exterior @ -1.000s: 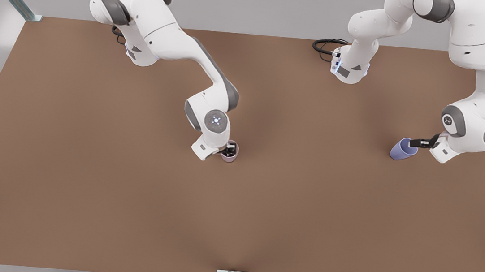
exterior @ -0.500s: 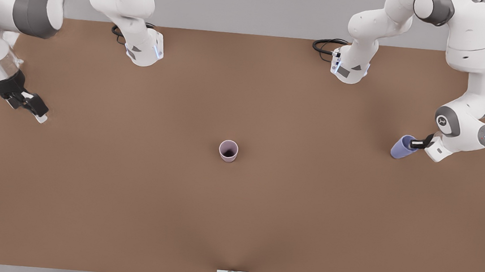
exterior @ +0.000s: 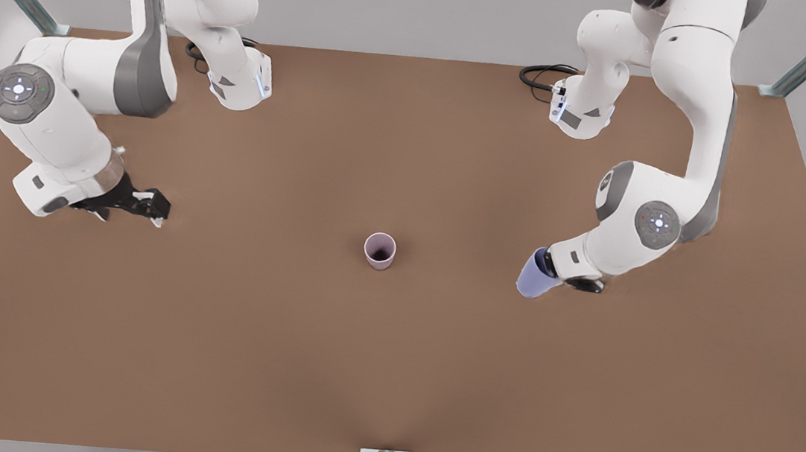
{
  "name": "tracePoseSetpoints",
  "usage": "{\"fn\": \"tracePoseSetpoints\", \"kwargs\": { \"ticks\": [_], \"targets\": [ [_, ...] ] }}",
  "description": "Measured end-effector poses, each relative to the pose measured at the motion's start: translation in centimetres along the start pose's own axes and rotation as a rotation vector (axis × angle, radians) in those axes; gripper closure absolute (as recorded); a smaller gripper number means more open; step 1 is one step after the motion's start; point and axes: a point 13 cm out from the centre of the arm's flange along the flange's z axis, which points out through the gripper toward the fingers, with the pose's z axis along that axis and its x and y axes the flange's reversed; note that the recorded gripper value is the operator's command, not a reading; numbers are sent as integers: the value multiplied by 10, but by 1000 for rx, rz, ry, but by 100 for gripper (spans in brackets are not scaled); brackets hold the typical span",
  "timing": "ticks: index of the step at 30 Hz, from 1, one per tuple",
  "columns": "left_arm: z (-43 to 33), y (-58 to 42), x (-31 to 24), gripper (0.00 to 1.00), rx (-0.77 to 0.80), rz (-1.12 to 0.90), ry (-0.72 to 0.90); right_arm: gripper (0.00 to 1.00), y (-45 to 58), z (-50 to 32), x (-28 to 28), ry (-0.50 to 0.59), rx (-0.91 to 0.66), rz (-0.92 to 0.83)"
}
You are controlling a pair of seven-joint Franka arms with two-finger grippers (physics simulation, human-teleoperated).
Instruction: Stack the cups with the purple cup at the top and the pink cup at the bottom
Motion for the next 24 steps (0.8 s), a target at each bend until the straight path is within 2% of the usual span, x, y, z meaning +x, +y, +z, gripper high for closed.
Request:
{"fn": "tracePoseSetpoints", "kwargs": {
  "ticks": [5,8,11,16,24],
  "targets": [
    [8,-167,-107,79,87,-43,-45,0,-11,3,0,9,3,-22],
    [19,-229,-129,79,110,-159,-48,0,-16,4,0,12,0,-30],
    [27,-255,-121,79,144,-307,8,0,-17,6,-1,14,-1,-43],
    [53,-263,-64,79,73,-474,160,0,-16,6,-1,12,-2,-65],
    [73,-280,-54,79,115,-709,245,0,-16,6,-2,11,-4,-88]
  ]
}}
